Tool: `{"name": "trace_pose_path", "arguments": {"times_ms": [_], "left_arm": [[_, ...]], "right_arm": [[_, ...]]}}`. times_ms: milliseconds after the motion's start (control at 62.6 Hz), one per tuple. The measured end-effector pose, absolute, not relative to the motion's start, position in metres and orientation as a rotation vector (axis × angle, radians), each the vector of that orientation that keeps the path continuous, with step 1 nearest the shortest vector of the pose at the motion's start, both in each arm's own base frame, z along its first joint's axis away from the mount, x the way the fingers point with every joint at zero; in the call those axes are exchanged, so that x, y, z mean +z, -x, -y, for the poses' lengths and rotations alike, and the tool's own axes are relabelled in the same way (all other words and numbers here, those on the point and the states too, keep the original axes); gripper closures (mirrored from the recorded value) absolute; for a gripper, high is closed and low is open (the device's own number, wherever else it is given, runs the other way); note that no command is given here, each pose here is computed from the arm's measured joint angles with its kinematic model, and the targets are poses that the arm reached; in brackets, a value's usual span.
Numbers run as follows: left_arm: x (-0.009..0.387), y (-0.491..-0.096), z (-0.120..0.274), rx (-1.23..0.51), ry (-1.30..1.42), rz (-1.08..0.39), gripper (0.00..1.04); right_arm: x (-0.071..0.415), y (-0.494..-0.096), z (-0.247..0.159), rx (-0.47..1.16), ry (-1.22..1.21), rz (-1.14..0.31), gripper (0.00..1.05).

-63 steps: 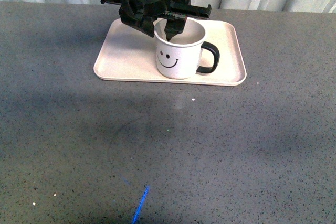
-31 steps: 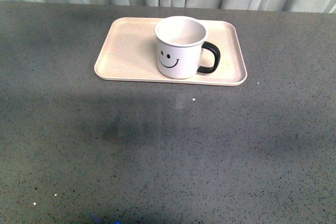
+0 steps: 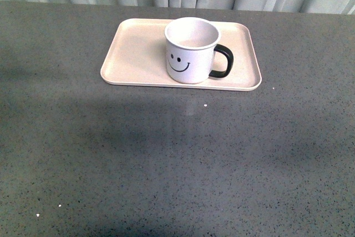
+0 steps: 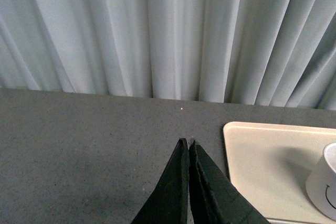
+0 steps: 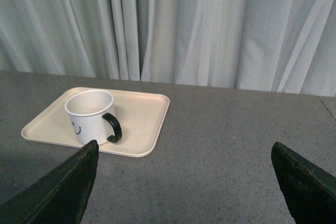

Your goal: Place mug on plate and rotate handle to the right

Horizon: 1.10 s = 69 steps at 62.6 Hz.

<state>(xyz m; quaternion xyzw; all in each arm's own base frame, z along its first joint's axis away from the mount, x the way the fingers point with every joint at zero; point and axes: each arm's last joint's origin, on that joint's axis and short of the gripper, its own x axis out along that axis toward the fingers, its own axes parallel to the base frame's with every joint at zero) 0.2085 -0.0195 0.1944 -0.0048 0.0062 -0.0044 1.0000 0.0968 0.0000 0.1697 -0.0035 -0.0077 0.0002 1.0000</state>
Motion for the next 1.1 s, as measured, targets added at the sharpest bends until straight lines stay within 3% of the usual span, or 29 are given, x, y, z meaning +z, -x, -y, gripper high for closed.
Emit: {"name": "trace_pose_path", "arguments": {"times_ms": [479, 1102], "left_arm": [[0.176, -0.156, 0.001, -0.004, 0.01, -0.009, 1.03], [0.17, -0.126, 0.0, -0.003, 0.008, 0.011, 1.03]], "right_arm": [[0.17, -0.097, 0.0, 0.001, 0.007, 0.015, 0.09], [0.17, -0.097, 0.0, 0.001, 0.007, 0.015, 0.09]]}}
